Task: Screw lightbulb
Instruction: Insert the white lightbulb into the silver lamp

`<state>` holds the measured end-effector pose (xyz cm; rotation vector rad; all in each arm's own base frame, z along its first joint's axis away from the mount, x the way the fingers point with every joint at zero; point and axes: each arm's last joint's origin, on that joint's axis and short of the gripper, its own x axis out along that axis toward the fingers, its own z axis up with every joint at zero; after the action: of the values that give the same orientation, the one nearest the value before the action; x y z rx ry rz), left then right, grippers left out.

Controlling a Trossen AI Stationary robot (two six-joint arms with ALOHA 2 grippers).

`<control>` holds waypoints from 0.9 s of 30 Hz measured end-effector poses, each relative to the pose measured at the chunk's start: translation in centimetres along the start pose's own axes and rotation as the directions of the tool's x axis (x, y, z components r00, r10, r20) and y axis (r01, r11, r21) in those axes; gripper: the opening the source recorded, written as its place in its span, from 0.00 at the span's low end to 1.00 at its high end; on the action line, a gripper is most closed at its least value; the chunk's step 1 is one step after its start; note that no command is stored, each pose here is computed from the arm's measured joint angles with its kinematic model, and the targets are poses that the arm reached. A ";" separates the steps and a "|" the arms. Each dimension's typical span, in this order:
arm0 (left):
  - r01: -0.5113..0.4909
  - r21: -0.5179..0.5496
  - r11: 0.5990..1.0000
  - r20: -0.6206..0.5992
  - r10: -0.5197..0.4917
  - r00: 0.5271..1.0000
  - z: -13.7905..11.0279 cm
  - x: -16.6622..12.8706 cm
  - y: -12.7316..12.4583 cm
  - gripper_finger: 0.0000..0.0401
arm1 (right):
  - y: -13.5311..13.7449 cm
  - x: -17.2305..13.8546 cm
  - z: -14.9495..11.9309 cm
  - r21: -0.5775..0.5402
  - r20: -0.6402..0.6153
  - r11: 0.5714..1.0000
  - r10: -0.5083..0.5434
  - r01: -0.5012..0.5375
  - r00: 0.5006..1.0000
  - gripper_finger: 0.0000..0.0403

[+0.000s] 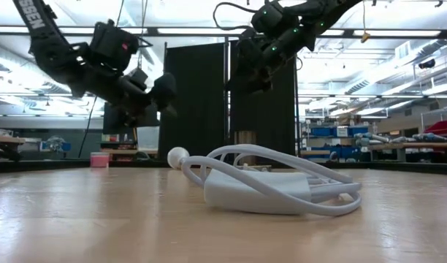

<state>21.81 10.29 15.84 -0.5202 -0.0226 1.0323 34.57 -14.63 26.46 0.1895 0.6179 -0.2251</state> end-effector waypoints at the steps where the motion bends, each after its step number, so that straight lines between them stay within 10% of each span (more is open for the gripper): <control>1: 0.005 -0.010 1.000 -0.007 -0.005 1.000 0.5 0.5 0.4 0.63 | 0.1 0.0 0.0 -0.001 -0.005 1.000 0.004 -0.004 1.000 0.67; 27: -0.141 0.032 0.990 -0.206 0.144 0.968 4.4 10.4 2.3 0.63 | 6.3 0.7 -1.2 -0.116 -0.084 0.983 0.131 -0.141 0.988 0.67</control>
<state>24.24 21.56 16.37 -0.6190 0.2117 1.1128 36.16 -8.47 25.79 0.1221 0.6893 -0.0478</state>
